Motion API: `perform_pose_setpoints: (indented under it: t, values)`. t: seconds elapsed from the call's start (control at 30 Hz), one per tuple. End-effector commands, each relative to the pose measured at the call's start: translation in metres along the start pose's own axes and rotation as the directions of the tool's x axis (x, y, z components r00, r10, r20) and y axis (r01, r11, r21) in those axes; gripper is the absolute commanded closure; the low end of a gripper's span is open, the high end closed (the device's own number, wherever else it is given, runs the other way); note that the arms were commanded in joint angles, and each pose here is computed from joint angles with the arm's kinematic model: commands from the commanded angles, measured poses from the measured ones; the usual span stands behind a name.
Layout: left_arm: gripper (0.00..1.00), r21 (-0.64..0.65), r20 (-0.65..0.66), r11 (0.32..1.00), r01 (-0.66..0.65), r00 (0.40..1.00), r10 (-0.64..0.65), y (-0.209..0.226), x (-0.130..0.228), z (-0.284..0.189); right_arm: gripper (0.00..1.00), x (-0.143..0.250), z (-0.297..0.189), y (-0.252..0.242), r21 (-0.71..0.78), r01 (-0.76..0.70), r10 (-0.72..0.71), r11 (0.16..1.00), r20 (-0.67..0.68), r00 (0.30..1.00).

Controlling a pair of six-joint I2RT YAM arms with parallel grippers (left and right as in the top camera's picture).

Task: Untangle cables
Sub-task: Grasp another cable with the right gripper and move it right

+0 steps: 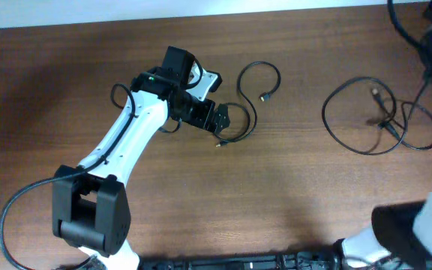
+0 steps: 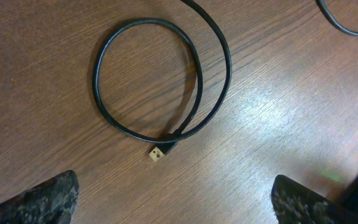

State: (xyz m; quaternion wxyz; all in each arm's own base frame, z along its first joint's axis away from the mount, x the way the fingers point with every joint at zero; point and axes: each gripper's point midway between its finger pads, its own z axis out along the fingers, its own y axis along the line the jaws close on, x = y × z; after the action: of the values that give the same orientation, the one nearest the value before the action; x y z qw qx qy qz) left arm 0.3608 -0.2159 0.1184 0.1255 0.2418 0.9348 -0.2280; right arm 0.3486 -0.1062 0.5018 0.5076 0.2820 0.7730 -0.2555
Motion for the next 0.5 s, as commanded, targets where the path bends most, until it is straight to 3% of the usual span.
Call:
perform_pose_setpoints:
  t: [0.0,0.1,0.17,0.27,0.43,0.47]
  values:
    - [0.01,-0.002,-0.010,1.000,-0.015,1.000,0.015,0.000,0.003,0.000,0.96,0.068,0.068,0.020,-0.136,-0.106,0.053,0.985,-0.349,0.936]
    - [0.01,-0.002,-0.012,1.000,-0.015,1.000,0.015,0.000,0.004,0.000,0.96,0.147,0.122,0.000,-0.097,-0.187,0.074,0.978,-0.674,0.735]
    - [0.01,-0.001,-0.012,1.000,-0.014,1.000,0.014,0.000,0.004,0.000,0.96,0.184,0.148,0.005,-0.134,-0.238,0.044,0.962,-0.783,0.620]
    - [0.01,-0.001,-0.016,1.000,-0.013,1.000,0.013,0.000,0.005,0.000,0.95,0.231,0.169,-0.014,-0.047,-0.234,0.077,0.971,-0.868,0.491]
    - [0.01,-0.001,-0.016,1.000,-0.012,1.000,0.012,0.000,0.005,0.000,0.95,0.282,0.181,-0.050,0.074,-0.228,0.152,0.971,-0.925,0.347]
    - [0.01,-0.001,-0.016,1.000,-0.012,1.000,0.012,0.000,0.005,0.000,0.42,0.285,0.181,-0.044,0.046,-0.249,0.132,0.967,-0.932,0.339]
